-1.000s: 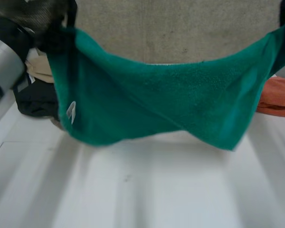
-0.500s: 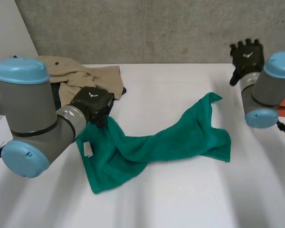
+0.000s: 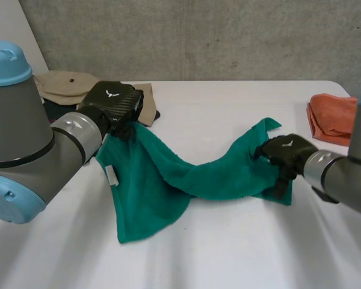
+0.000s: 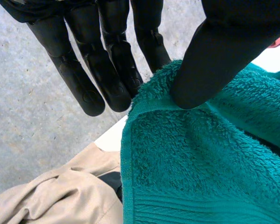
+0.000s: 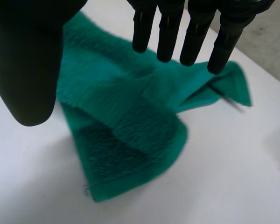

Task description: Fold the laundry.

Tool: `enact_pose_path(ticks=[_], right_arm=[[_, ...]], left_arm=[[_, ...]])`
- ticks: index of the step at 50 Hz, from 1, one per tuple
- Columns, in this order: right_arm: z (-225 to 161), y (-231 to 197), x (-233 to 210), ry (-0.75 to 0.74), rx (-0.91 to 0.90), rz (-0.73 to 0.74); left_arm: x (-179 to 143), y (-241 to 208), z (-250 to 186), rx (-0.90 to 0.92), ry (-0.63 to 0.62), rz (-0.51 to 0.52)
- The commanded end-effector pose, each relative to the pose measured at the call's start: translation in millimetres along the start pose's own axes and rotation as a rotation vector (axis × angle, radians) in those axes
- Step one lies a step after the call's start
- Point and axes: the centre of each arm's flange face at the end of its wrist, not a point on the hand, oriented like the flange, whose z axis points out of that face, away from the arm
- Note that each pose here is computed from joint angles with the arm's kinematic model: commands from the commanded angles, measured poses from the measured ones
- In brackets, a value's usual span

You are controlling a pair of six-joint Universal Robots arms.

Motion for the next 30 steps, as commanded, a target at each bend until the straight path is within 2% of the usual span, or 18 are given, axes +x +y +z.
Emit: enact_pose_path(ticks=[1, 7, 10, 15, 16, 19, 20, 23, 24, 27, 30], right_arm=[[29, 20, -15, 0.001, 0.04, -0.032], [42, 20, -15, 0.038, 0.058, -0.046], [46, 3, -2, 0.101, 0.124, -0.049], [43, -61, 34, 0.277, 0.423, -0.075], [39, -86, 49, 0.346, 0.559, -0.089], [29, -124, 71, 0.456, 0.794, -0.106], [19, -146, 83, 0.521, 0.95, -0.114], [2, -172, 99, 0.604, 1.174, -0.125], [-10, -187, 106, 0.642, 1.308, -0.128], [-18, -196, 109, 0.646, 1.397, -0.122], [-14, -193, 113, 0.61, 1.341, -0.099]], left_arm=[[-2, 15, 9, -0.045, -0.005, -0.006], [-3, 28, 18, -0.076, -0.004, -0.005], [-5, 34, 27, -0.087, -0.002, -0.008], [-17, 18, 50, -0.005, -0.024, 0.036], [-27, -1, 57, 0.071, -0.057, 0.053], [-46, -46, 63, 0.255, -0.134, 0.073], [-57, -80, 61, 0.396, -0.188, 0.077], [-72, -124, 50, 0.587, -0.27, 0.073], [-78, -146, 40, 0.689, -0.312, 0.056], [-83, -167, 28, 0.784, -0.359, 0.03], [-75, -169, 21, 0.778, -0.363, 0.006]])
